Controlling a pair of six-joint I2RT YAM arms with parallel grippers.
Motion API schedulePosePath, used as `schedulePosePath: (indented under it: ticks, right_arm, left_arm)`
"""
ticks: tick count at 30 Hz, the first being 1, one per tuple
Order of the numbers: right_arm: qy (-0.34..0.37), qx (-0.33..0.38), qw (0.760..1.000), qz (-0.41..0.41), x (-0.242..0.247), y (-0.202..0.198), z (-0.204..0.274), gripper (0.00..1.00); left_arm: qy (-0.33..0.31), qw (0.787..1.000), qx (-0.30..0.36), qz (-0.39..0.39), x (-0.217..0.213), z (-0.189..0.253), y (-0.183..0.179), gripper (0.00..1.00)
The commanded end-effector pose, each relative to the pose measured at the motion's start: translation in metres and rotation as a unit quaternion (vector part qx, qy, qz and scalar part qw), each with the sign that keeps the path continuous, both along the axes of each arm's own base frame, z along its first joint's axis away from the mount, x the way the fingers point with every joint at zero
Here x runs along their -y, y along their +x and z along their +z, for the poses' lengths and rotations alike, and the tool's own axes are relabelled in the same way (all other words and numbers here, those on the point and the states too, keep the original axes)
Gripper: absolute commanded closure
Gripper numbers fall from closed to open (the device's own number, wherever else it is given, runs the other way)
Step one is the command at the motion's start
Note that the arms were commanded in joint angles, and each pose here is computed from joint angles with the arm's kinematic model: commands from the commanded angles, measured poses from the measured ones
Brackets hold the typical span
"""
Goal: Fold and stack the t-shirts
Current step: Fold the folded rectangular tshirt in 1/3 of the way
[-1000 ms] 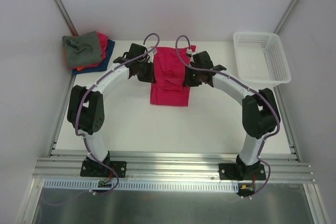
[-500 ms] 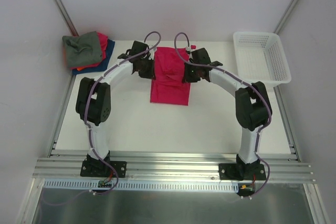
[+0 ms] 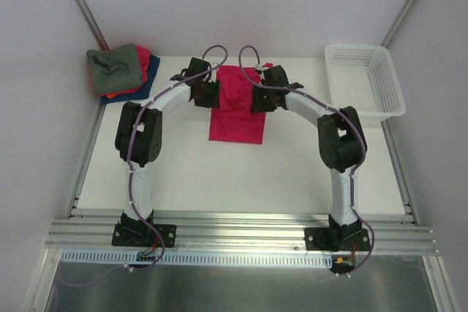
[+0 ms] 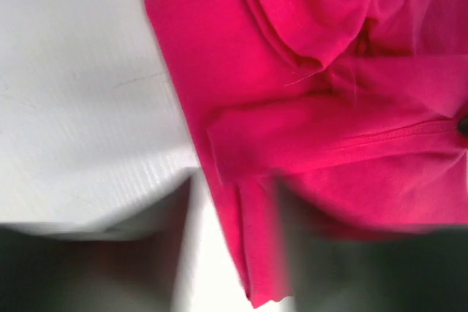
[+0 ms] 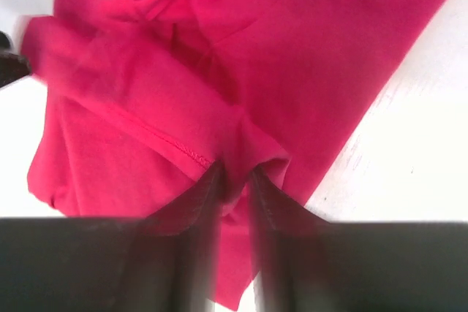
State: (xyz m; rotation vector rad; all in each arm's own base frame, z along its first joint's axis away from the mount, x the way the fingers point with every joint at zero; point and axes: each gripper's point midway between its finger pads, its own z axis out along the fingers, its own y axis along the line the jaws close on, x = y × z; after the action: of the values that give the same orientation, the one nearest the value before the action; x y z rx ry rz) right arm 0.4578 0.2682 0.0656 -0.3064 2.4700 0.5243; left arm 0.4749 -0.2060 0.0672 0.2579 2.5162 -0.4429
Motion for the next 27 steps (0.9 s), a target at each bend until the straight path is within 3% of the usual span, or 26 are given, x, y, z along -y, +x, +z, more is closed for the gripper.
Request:
schedulePosePath:
  ticks: [1,3,4,7,13,19,24,27]
  right_arm:
    - [-0.001,0.05,0.999,-0.002,0.001,0.023,0.026,0.59]
    - [-0.012,0.061,0.998,-0.012,0.007,0.025,0.031,0.43]
    - [-0.02,0.065,0.998,-0.013,0.011,0.024,0.033,0.33]
    - [-0.033,0.085,0.996,-0.024,0.022,0.021,0.056,0.23]
    - [0.008,0.082,0.996,-0.025,0.023,-0.017,0.1,0.23]
    - [0.046,0.041,0.998,0.02,-0.004,-0.063,0.092,0.24]
    - [0.109,-0.008,0.993,0.033,-0.043,-0.064,0.092,0.25]
    - [0.125,-0.049,0.99,0.035,-0.06,-0.056,0.067,0.25]
  left_arm:
    - [0.016,0.999,0.037,0.03,-0.012,0.017,0.02,0.37]
    - [0.032,0.997,0.045,0.057,-0.022,0.021,0.023,0.07]
    - [0.036,0.996,0.053,0.064,-0.025,0.028,0.023,0.01]
    - [0.034,0.994,0.079,0.074,-0.03,0.057,0.021,0.01]
    - [-0.017,0.992,0.1,0.073,-0.029,0.109,-0.017,0.01]
    - [-0.06,0.991,0.088,0.082,-0.035,0.125,-0.06,0.01]
    - [-0.045,0.985,0.145,0.085,-0.053,0.161,-0.073,0.01]
    - [-0.028,0.98,0.178,0.084,-0.063,0.18,-0.074,0.01]
